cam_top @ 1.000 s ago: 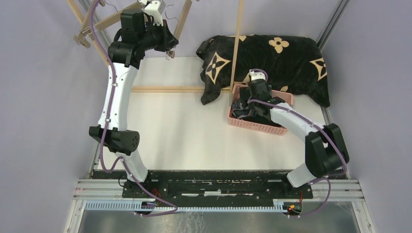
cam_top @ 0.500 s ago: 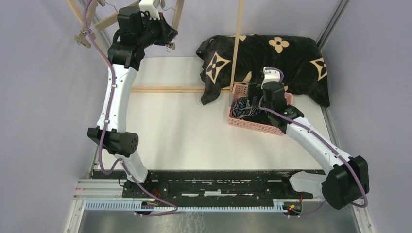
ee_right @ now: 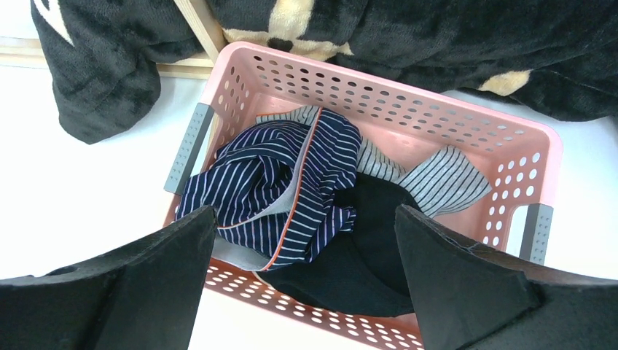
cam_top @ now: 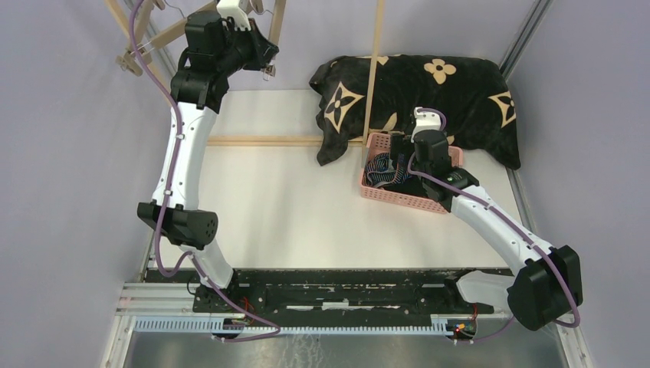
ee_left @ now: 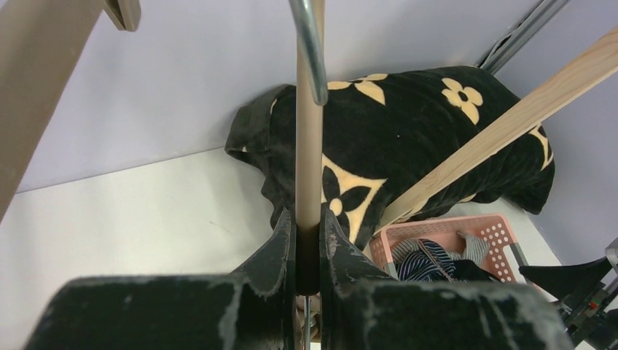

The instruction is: Remove the underwear clipped to the hanger

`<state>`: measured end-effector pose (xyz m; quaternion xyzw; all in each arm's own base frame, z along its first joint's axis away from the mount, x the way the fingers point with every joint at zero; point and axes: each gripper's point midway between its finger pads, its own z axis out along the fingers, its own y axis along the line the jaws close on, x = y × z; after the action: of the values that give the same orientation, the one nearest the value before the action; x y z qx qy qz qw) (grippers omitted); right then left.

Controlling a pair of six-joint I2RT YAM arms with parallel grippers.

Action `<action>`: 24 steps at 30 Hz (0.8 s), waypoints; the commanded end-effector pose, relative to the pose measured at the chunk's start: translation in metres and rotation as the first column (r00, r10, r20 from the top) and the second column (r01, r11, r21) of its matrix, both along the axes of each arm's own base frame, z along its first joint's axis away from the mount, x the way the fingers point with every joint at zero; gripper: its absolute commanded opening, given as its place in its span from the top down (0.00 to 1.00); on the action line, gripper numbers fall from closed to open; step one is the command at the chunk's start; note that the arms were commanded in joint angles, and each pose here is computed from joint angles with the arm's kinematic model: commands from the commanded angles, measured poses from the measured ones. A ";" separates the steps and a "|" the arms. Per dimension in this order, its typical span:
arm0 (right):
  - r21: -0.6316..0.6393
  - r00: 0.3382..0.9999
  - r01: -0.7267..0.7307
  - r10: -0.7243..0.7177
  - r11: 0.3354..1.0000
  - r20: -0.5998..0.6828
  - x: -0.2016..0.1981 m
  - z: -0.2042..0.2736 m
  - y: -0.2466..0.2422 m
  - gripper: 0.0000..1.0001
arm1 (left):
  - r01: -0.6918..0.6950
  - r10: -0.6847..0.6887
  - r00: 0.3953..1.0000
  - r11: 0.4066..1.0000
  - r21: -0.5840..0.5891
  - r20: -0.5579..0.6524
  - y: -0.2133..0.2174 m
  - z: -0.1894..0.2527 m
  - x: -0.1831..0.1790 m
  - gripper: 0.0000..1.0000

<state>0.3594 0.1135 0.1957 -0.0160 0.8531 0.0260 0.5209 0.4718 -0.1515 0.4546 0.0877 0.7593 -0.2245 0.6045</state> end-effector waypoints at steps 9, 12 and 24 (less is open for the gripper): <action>0.028 0.999 -0.014 0.012 1.000 0.046 0.005 0.014 0.006 0.00 | 0.021 -0.013 0.986 0.999 -0.045 0.169 0.005 0.048 -0.032 0.97; 0.027 0.999 -0.015 0.014 1.000 0.046 0.005 0.014 0.007 0.00 | 0.023 -0.014 0.982 0.999 -0.046 0.188 0.005 0.056 -0.036 0.97; 0.021 0.998 -0.031 0.030 0.999 0.049 0.002 0.016 0.007 0.00 | 0.005 0.003 0.980 0.999 -0.041 0.198 0.006 0.067 -0.023 0.97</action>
<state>0.3581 0.1169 0.1941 -0.0214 0.8542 0.0318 0.5184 0.4497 -0.1478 0.4781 0.0938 0.7309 -0.2290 0.6360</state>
